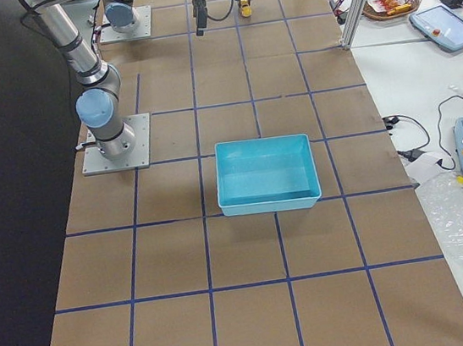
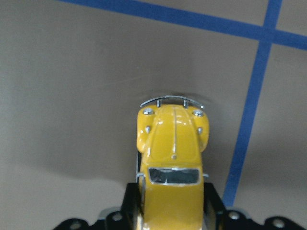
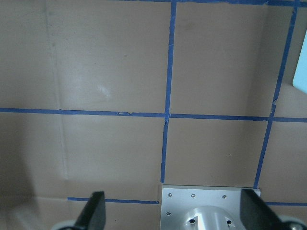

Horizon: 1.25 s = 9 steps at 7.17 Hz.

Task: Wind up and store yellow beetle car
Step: 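Drag the held car backward along the table with the left gripper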

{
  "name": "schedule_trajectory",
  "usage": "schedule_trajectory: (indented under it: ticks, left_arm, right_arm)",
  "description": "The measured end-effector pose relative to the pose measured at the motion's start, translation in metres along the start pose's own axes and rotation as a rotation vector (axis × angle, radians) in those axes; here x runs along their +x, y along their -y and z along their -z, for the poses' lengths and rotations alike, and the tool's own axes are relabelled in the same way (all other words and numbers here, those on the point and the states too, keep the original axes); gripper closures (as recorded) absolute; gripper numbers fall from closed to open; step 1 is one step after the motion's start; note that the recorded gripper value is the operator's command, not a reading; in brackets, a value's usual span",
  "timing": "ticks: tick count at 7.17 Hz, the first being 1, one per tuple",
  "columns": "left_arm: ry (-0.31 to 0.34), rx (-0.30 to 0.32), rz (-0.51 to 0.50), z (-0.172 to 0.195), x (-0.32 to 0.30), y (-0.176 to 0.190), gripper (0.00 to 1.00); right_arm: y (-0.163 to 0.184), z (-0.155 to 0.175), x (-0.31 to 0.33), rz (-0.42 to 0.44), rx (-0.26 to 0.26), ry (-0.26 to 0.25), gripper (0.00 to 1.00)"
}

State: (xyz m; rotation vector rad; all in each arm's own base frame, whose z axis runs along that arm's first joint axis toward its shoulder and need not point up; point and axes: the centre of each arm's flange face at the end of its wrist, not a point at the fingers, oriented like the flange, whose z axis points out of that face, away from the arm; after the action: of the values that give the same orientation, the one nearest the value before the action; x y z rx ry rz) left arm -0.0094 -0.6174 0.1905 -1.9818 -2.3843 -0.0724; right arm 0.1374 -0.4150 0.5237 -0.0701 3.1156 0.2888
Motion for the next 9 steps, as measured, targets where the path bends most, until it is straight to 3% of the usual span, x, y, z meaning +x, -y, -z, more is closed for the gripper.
schedule_trajectory:
  ticks: [6,9]
  left_arm:
    - [-0.02,0.006,0.04,-0.001,-0.003,-0.032,1.0]
    - [-0.03,0.006,0.013,-0.003,0.003,-0.038,1.0]
  right_arm:
    - [0.0,0.0,0.0,0.0,0.001,0.001,0.01]
    - [0.0,0.0,0.0,0.0,0.0,0.0,0.01]
